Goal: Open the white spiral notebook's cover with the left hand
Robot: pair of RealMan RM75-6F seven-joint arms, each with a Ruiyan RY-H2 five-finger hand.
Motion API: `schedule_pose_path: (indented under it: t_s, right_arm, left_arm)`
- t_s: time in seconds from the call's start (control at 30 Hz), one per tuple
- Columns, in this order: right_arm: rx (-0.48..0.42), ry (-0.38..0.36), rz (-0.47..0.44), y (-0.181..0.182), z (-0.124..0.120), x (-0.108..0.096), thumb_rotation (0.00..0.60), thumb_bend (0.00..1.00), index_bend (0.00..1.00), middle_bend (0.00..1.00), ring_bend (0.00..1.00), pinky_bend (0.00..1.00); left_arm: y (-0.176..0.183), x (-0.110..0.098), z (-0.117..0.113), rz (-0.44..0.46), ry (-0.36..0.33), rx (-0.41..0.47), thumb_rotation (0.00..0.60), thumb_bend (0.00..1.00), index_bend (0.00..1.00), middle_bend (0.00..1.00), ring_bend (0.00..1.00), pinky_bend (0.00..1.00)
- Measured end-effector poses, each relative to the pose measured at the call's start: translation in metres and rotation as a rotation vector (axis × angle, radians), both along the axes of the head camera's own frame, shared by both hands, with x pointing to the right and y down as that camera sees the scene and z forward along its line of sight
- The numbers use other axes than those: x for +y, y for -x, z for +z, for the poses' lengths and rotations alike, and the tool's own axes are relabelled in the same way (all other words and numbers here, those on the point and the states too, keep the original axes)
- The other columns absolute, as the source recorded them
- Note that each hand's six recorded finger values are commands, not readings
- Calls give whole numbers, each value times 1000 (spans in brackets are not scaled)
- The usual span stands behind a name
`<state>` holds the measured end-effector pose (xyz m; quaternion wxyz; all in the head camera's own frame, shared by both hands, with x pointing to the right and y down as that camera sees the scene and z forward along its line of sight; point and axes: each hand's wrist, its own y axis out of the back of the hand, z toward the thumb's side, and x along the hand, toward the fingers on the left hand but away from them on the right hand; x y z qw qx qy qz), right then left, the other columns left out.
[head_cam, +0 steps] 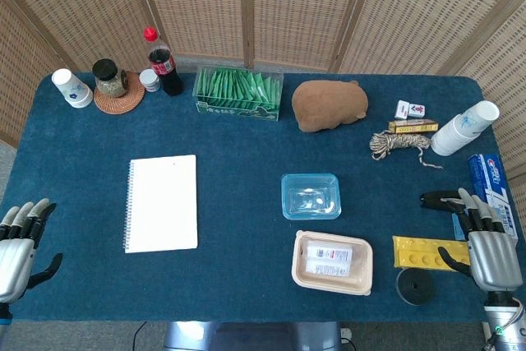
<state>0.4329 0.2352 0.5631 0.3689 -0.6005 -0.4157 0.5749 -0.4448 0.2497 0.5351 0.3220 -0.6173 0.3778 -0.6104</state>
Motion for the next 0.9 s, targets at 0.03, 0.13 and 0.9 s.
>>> schedule_pose_path:
  t_s: [0.03,0.13,0.9]
  right_arm:
    - [0,0,0,0,0,0,600,252,148,76,60,129]
    - [1,4,-1,0,1,0,600,253,148,76,60,129]
    - [3,-14,-5,5,-6,1,600,252,148,76,60,129]
  left_arm:
    - [0,0,1,0,2,0,600,315,64,74,0,0]
    - [0,1,2,1,10,-1,600,315,65,75,0,0]
    - [-36,-9,22,137,56,51,600,313,58,43,0,0]
